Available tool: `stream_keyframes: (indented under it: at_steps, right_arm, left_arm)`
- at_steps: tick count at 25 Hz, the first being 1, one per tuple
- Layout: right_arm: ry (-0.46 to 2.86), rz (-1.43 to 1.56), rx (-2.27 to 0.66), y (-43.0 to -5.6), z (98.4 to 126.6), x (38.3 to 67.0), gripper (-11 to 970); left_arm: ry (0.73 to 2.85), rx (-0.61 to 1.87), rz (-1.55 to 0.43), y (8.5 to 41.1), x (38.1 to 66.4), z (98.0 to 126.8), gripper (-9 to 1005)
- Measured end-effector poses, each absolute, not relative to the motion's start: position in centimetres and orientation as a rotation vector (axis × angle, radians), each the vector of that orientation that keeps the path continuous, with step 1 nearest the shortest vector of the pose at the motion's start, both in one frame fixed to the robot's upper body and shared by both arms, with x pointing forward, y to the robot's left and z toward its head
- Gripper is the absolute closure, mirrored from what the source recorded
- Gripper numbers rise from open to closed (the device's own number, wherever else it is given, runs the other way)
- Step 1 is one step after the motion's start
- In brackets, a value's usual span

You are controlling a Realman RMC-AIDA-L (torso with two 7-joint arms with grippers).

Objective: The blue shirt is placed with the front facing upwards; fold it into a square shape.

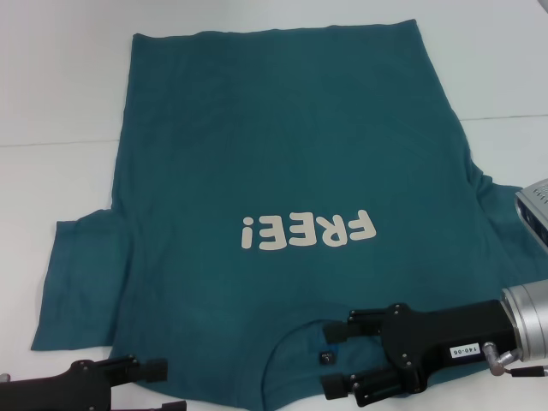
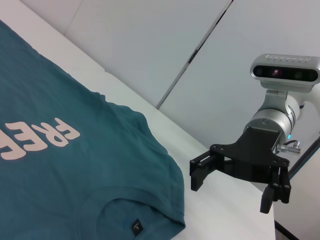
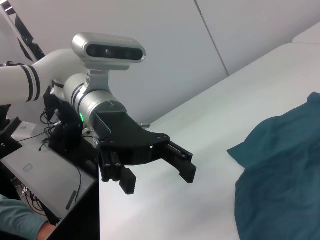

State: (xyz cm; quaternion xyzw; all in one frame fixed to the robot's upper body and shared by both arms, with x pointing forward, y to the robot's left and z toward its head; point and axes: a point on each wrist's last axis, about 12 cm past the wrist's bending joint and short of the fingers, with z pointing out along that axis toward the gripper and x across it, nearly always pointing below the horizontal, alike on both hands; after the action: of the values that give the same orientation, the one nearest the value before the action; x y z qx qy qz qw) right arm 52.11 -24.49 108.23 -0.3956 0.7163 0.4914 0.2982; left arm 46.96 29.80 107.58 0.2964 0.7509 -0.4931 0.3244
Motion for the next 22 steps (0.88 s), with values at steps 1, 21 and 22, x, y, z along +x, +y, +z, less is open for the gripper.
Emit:
stream_keyframes:
  at_steps: [1,21,22]
  right_arm:
    - [1.904,1.305,-1.051,-24.49,108.22,52.12,14]
    - [1.913,1.310,-1.044,-24.49,107.97,52.01,14]
    - [1.915,1.311,-1.041,-24.51,107.99,52.03,14]
  left_arm:
    - [1.969,0.777,-1.293,29.80,46.96,107.58,96]
    - [2.021,0.688,-1.334,29.95,47.44,107.93,97]
    - [2.043,0.645,-1.349,30.10,47.73,108.16,97]
